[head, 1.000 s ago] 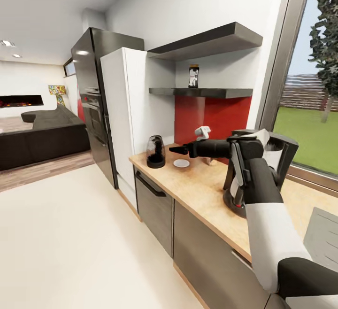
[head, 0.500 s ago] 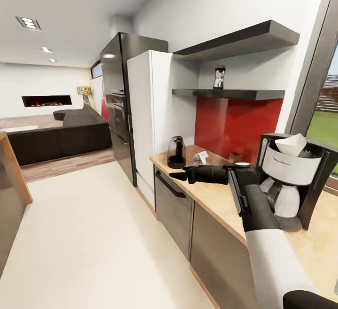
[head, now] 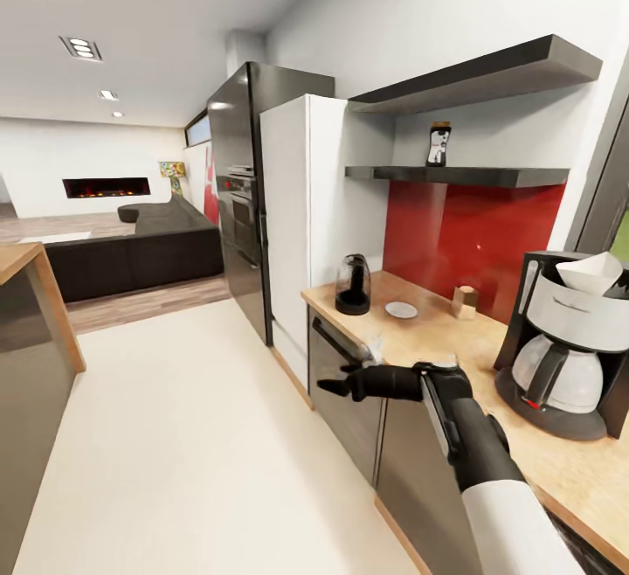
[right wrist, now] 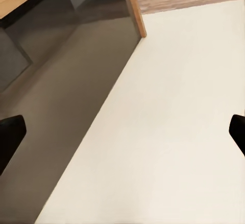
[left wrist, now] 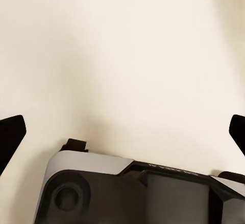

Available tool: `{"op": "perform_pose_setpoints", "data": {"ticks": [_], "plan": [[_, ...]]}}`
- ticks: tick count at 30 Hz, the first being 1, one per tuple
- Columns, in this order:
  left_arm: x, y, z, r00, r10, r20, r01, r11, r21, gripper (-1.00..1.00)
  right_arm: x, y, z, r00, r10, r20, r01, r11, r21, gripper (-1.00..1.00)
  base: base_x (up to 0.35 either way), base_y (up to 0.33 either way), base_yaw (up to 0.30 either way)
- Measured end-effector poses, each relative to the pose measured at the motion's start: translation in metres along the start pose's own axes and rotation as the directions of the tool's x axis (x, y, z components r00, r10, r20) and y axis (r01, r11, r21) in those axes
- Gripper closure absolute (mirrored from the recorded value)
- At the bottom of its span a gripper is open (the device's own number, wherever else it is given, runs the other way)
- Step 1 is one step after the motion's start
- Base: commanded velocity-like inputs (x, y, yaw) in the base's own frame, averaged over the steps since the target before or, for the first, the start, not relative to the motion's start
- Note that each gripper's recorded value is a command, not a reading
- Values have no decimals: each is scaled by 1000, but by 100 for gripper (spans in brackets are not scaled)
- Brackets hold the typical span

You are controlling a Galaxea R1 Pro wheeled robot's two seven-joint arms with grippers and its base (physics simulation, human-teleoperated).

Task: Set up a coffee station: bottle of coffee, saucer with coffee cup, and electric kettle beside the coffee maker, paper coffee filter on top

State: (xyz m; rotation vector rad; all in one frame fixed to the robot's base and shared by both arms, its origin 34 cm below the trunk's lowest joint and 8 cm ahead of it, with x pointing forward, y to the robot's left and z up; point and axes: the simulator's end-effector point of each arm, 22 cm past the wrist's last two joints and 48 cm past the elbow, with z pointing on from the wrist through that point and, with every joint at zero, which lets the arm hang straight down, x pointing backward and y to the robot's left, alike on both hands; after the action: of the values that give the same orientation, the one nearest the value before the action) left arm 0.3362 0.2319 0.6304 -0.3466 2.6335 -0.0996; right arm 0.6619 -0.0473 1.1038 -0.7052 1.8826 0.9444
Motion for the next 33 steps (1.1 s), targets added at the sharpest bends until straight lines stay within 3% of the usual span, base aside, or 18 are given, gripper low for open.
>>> {"op": "perform_pose_setpoints", "data": {"ticks": [3, 7, 10, 13, 16, 19, 24, 26, 30, 33], "plan": [[0, 0, 0, 1000, -1, 1, 1, 1000, 0, -100, 38, -6, -3, 999, 39, -36, -39, 999, 9, -100, 0, 3, 1], [-2, 2, 0, 1000, -9, 5, 9, 1000, -3, -100, 108, -13, -7, 996, 43, -73, -42, 999, 14, -100, 0, 0, 0], [-4, 8, 0, 999, -35, 10, 35, 999, -17, -100, 156, -16, -10, 991, 69, -111, -68, 998, 15, -100, 0, 0, 0], [-6, 23, 0, 995, -93, 19, 94, 994, -47, -100, 228, -24, -24, 973, 135, -187, -132, 991, 32, -100, 0, 0, 0], [-7, 30, -1, 992, -120, 24, 121, 991, -61, -100, 258, -29, -33, 963, 158, -217, -153, 987, 40, -100, 0, 0, 0], [-8, 43, -2, 985, -171, 35, 174, 981, -86, -100, 340, -28, -54, 936, 209, -284, -204, 978, 45, -100, 0, 0, 0], [-11, 47, -2, 980, -193, 45, 196, 976, -94, -100, 424, -10, -87, 888, 297, -351, -296, 953, 59, -100, 0, 0, 0], [-14, 48, -2, 979, -198, 50, 202, 975, -95, -100, 462, 8, -104, 844, 366, -393, -367, 927, 76, -100, 0, 0, 0], [-15, 48, -2, 977, -204, 56, 209, 973, -96, -100, 496, 24, -123, 797, 416, -438, -415, 904, 103, -100, 0, 0, 0], [-14, 48, -3, 977, -205, 56, 210, 973, -97, -100, 513, 24, -132, 774, 439, -457, -419, 896, 151, -100, 0, 0, 0]]}}
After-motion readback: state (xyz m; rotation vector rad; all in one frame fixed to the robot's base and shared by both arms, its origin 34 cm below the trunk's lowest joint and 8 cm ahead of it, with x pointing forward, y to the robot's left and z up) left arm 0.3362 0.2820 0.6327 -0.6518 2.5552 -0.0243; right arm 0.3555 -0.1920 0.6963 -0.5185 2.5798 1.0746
